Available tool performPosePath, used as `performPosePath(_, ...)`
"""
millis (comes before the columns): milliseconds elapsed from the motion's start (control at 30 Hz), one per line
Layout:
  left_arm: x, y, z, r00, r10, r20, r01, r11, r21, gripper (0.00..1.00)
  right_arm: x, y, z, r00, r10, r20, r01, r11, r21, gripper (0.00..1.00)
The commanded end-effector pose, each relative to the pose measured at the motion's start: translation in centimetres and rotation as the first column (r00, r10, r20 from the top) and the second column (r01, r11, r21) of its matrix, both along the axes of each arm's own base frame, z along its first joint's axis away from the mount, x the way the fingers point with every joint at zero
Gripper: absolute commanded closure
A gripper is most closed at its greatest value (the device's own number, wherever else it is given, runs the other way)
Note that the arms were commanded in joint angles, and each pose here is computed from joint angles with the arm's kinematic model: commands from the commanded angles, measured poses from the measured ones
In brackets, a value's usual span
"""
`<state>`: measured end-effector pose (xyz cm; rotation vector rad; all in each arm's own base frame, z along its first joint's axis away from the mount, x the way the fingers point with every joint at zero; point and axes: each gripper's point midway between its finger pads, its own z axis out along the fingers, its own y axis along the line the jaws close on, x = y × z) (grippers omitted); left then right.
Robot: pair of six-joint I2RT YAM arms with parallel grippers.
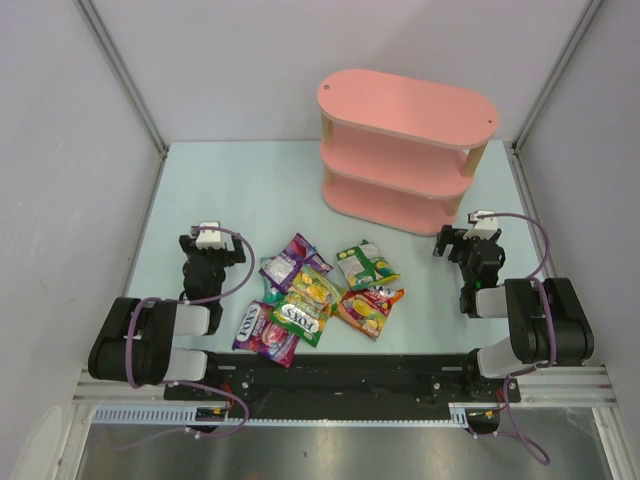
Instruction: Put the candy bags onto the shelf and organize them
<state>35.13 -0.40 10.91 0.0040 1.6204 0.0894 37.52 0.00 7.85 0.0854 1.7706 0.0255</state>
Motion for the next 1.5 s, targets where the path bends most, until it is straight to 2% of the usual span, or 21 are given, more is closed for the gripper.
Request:
performPosePath(0, 0.7, -0.1, 2.2, 0.997, -0.008, 0.074, 0.008, 1.000, -0.006, 0.00, 0.7, -0.3, 1.4, 0.999, -0.011, 0.050, 0.011, 1.000, -0.005, 0.00)
performPosePath(667, 0.8, 0.1, 2.3, 0.997, -0.001, 0.074, 0.002, 1.000, -0.018, 0.00, 0.6, -0.1, 2.2, 0.998, -0.002, 0.070, 0.003, 1.000, -0.016, 0.00)
performPosePath(700, 0.7, 0.2, 2.5, 0.996, 0.010, 0.086, -0.008, 1.000, -0.015, 0.00, 0.3, 0.0, 3.4, 0.996, -0.011, 0.085, 0.013, 1.000, -0.018, 0.00)
performPosePath(733, 0.4, 1.5, 2.7, 0.991, 0.101, 0.092, -0.099, 0.995, -0.023, 0.00, 0.5, -0.2, 4.3, 0.996, -0.028, 0.085, 0.030, 0.999, -0.017, 0.00)
performPosePath(767, -0.1, 1.9, 2.1, 0.989, 0.142, 0.051, -0.142, 0.990, -0.009, 0.00, 0.4, -0.4, 5.2, 0.995, -0.060, 0.083, 0.060, 0.998, 0.002, 0.00)
performPosePath(800, 0.1, 1.3, 4.2, 0.986, 0.146, 0.084, -0.145, 0.989, -0.018, 0.00, 0.0, -0.5, 4.4, 0.997, -0.068, 0.028, 0.068, 0.998, 0.008, 0.00)
performPosePath(833, 0.1, 1.3, 4.9, 0.986, 0.153, 0.071, -0.152, 0.988, -0.026, 0.00, -0.2, -0.5, 5.7, 0.996, -0.071, 0.055, 0.070, 0.997, 0.018, 0.00)
performPosePath(900, 0.1, 1.3, 5.9, 0.983, 0.184, -0.003, -0.184, 0.980, -0.071, 0.00, -0.4, 0.2, 6.3, 0.997, -0.051, 0.058, 0.047, 0.997, 0.062, 0.00)
performPosePath(967, 0.1, 0.5, 7.0, 0.986, 0.165, -0.011, -0.165, 0.977, -0.136, 0.00, -0.7, 0.3, 7.4, 0.994, -0.066, 0.082, 0.056, 0.992, 0.115, 0.00)
performPosePath(1033, -0.5, -0.2, 7.4, 0.989, 0.145, -0.032, -0.149, 0.973, -0.175, 0.00, -1.0, 0.3, 8.4, 0.988, -0.125, 0.088, 0.100, 0.964, 0.245, 0.00)
performPosePath(1100, -0.6, -1.3, 8.8, 0.994, 0.104, -0.038, -0.110, 0.970, -0.219, 0.00, -1.5, 0.0, 7.8, 0.981, -0.192, 0.009, 0.178, 0.923, 0.343, 0.00)
performPosePath(1133, -1.3, -1.6, 8.6, 0.993, 0.092, -0.075, -0.108, 0.962, -0.250, 0.00, -1.8, 0.1, 7.9, 0.981, -0.194, -0.008, 0.184, 0.918, 0.352, 0.00)
performPosePath(1200, -2.0, -2.7, 9.6, 0.997, 0.035, -0.068, -0.054, 0.953, -0.298, 0.00, -2.7, 0.5, 6.7, 0.982, -0.172, -0.076, 0.188, 0.920, 0.344, 0.00)
performPosePath(1300, -4.0, -3.1, 12.0, 0.999, 0.018, 0.030, -0.004, 0.910, -0.415, 0.00, -4.0, 0.7, 6.9, 0.981, -0.167, -0.100, 0.192, 0.917, 0.349, 0.00)
performPosePath(1433, -6.0, -3.6, 13.6, 0.998, -0.019, 0.057, 0.043, 0.887, -0.460, 0.00, -5.4, 1.0, 8.6, 0.986, -0.146, -0.076, 0.164, 0.910, 0.382, 0.00)
performPosePath(1467, -6.3, -3.9, 14.0, 0.998, -0.039, 0.052, 0.059, 0.887, -0.459, 0.00, -6.0, 0.8, 8.2, 0.984, -0.142, -0.108, 0.173, 0.910, 0.376, 0.00)
